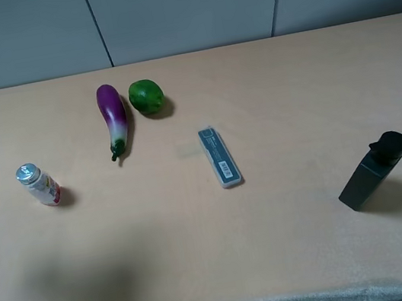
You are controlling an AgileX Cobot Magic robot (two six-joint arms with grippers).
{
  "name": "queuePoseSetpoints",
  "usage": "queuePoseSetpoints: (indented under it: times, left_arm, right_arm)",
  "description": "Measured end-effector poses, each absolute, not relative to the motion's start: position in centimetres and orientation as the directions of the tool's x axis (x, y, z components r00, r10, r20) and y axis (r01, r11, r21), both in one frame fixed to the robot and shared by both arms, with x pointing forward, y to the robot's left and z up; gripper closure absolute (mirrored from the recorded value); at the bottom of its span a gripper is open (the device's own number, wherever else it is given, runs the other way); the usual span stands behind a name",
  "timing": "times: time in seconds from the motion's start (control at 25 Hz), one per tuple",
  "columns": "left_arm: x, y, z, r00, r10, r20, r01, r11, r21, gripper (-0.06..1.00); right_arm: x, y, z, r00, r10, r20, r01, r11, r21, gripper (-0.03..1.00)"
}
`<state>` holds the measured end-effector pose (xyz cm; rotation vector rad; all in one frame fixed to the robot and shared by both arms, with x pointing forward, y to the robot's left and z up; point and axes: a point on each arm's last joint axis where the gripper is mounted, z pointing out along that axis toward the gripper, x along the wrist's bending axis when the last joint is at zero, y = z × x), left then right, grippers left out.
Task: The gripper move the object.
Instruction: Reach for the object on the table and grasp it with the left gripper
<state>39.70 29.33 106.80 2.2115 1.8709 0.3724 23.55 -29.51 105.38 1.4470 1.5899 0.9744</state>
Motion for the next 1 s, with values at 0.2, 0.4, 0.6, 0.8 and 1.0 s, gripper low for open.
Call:
queuePoseSetpoints:
  times: [0.2, 0.4, 0.6, 0.8, 1.0]
  left_arm:
    - [41.7, 29.2, 105.2, 0.167, 0.985, 0.043, 0.948, -0.172, 0.268, -0.03]
    - [43.4, 29.1, 103.6, 0.179, 0.983, 0.040, 0.958, -0.183, 0.222, -0.03]
    - [45.2, 28.7, 101.7, 0.209, 0.978, 0.016, 0.960, -0.208, 0.189, -0.03]
    - [46.6, 28.4, 99.7, 0.230, 0.973, -0.016, 0.963, -0.225, 0.148, -0.03]
    - [47.8, 27.5, 97.8, 0.266, 0.964, -0.019, 0.957, -0.262, 0.125, -0.03]
  right_arm:
    - [23.5, -29.5, 105.4, -0.067, 0.997, -0.042, 0.415, 0.066, 0.907, 0.28]
    - [23.5, -29.5, 105.4, -0.067, 0.997, -0.042, 0.415, 0.066, 0.907, 0.28]
    - [23.5, -29.5, 105.4, -0.067, 0.997, -0.042, 0.415, 0.066, 0.907, 0.28]
    - [23.5, -29.5, 105.4, -0.067, 0.997, -0.042, 0.415, 0.066, 0.907, 0.28]
    - [23.5, -29.5, 105.4, -0.067, 0.997, -0.042, 0.415, 0.066, 0.907, 0.28]
